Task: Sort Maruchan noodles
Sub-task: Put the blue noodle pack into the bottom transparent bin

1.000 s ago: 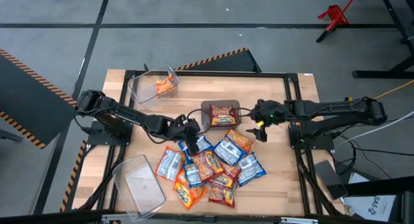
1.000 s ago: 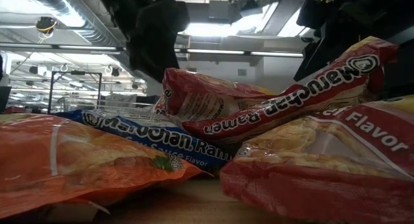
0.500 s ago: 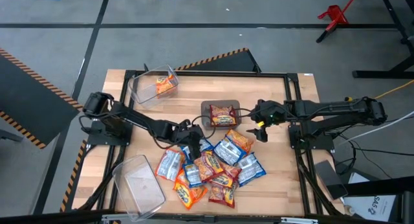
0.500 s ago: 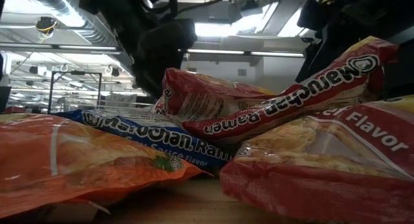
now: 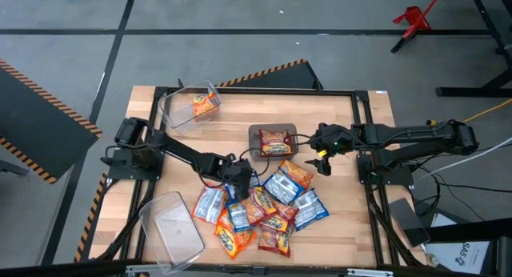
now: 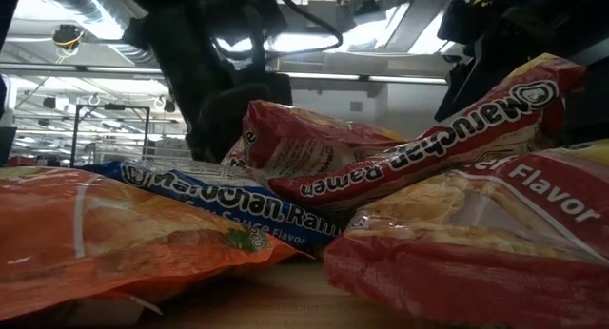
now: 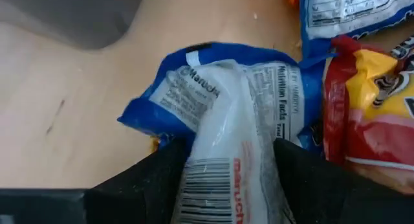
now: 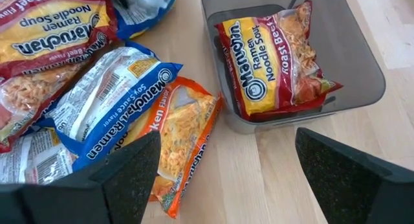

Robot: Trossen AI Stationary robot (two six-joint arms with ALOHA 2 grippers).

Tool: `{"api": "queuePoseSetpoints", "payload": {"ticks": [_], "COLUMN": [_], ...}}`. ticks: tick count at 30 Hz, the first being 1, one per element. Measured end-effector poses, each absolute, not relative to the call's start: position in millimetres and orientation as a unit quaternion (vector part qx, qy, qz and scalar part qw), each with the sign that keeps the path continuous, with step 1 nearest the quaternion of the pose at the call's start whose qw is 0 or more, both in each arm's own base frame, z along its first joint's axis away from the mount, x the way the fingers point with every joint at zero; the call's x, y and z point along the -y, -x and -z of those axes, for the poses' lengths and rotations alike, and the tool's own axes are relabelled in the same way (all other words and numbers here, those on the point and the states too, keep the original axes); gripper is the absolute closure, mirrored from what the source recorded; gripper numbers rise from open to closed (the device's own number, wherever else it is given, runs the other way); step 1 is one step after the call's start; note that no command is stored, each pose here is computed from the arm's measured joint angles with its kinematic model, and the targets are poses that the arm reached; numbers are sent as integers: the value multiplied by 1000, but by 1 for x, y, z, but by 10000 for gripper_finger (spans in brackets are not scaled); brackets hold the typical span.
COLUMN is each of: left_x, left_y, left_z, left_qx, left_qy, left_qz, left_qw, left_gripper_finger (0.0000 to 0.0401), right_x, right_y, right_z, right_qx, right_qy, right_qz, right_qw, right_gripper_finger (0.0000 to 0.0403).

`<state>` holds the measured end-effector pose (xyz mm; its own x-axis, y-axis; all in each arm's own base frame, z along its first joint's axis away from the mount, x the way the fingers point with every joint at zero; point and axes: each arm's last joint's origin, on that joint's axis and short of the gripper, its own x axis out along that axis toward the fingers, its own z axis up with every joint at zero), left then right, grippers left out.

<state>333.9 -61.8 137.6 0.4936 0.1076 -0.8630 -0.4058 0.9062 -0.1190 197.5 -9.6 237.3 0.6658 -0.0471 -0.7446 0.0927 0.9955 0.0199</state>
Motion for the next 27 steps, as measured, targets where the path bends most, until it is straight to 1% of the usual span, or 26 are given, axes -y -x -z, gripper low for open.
{"api": "queuePoseSetpoints", "payload": {"ticks": [3, 6, 9, 15, 19, 24, 27], "left_x": [61, 61, 61, 61, 62, 63, 63], "left_y": [-336, -336, -334, -336, -341, -345, -346], "left_z": [-134, -135, -136, -139, -148, -163, -170], "left_qx": [-481, -480, -480, -477, -474, -480, -486], "left_qy": [172, 183, 191, 211, 213, 204, 202], "left_qz": [-154, -158, -163, -165, -166, -170, -169], "left_qw": [846, 844, 841, 837, 838, 836, 833], "left_gripper_finger": [173, 192, 222, 297, 339, 378, 391], "right_x": [10, 10, 10, 10, 10, 10, 10], "right_y": [-197, -197, -197, -197, -197, -197, -197], "right_z": [-237, -237, -237, -237, -237, -237, -237], "right_qx": [-407, -408, -408, -407, -407, -407, -407], "right_qy": [-28, -28, -28, -29, -30, -30, -30], "right_qz": [38, 39, 39, 40, 41, 41, 41], "right_qw": [912, 912, 912, 912, 912, 912, 912], "right_gripper_finger": [59, 59, 59, 59, 59, 59, 59]}}
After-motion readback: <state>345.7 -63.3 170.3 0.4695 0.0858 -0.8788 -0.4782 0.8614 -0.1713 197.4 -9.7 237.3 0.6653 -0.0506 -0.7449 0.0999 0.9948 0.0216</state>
